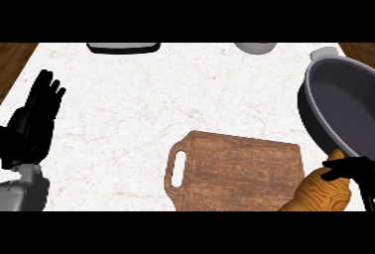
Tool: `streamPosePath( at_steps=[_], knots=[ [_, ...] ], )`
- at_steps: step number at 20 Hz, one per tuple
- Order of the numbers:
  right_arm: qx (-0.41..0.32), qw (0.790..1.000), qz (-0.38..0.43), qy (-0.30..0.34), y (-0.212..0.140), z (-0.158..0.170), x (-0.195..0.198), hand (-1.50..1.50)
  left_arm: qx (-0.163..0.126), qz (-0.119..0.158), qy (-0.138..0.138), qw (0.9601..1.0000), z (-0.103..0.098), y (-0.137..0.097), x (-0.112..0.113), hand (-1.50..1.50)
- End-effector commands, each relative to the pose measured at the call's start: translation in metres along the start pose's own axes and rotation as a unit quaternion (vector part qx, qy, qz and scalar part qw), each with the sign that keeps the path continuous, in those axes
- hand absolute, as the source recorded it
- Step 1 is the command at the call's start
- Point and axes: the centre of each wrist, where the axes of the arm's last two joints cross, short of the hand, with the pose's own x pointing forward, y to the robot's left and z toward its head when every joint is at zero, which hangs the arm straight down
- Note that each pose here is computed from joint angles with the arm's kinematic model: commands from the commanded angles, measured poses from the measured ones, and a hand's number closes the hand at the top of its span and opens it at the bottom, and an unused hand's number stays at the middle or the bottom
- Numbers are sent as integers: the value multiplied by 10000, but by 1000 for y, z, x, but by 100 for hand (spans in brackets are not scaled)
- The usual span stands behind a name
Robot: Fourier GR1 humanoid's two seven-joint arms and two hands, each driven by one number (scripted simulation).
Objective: Pick the croissant from the cutting board and place it in the pot
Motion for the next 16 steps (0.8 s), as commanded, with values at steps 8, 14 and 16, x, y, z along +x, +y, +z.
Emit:
streamPosePath(
  at_steps=[8,14,16],
  knots=[
    [-330,9860,-1542,541,-52,-61,-69,150,-75,17,-7,10000,-7,10,5,0],
    [-459,9931,-932,551,-21,-88,-127,150,-212,72,76,9997,-10,-6,9,0],
    [-752,9943,434,621,-47,-91,-130,150,-127,9,-24,9999,-15,-5,-2,0]
  ],
)
